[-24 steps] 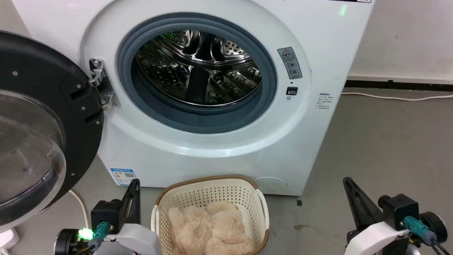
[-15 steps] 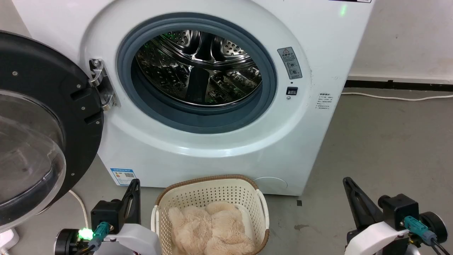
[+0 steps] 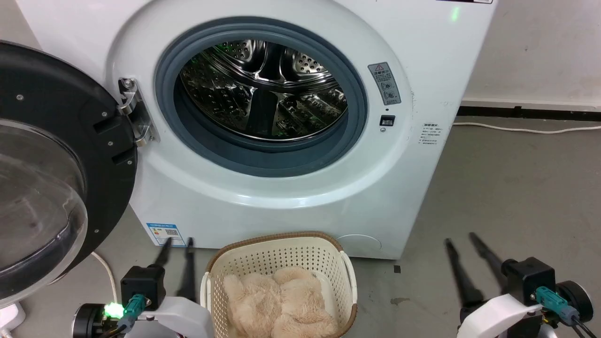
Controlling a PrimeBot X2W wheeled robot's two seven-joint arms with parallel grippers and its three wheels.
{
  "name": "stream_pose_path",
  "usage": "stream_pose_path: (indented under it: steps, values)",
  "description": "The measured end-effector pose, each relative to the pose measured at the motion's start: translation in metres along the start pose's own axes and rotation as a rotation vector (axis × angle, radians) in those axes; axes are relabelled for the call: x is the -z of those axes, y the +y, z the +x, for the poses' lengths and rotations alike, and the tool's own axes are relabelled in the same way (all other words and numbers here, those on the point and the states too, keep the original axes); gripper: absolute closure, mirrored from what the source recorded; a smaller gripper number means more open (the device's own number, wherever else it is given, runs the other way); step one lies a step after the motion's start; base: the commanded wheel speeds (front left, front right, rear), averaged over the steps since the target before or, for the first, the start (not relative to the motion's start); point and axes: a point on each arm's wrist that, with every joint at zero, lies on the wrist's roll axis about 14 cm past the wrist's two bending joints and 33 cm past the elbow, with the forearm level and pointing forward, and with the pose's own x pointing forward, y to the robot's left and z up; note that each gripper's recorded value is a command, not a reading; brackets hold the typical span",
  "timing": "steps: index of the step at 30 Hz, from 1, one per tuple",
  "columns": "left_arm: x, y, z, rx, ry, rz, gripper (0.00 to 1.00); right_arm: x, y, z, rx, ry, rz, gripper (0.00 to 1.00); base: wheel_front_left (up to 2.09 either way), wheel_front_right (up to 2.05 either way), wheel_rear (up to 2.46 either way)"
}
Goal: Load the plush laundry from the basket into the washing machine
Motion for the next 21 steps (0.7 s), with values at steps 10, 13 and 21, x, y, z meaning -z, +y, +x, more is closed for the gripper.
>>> stream_pose_path:
  steps: [10,13,21]
  values:
    - [0.004,-0.010,0.002,0.027,0.004,0.000,0.00,0.003,-0.006,-0.001,0.018,0.000,0.011,0.00,0.00,0.00,0.00]
    - [0.009,-0.013,0.004,0.038,0.017,-0.001,0.00,0.007,-0.007,-0.001,0.020,0.008,0.015,0.00,0.00,0.00,0.00]
    - [0.029,-0.026,0.013,0.075,0.068,-0.003,0.00,0.018,-0.013,0.002,0.041,0.030,0.049,0.00,0.00,0.00,0.00]
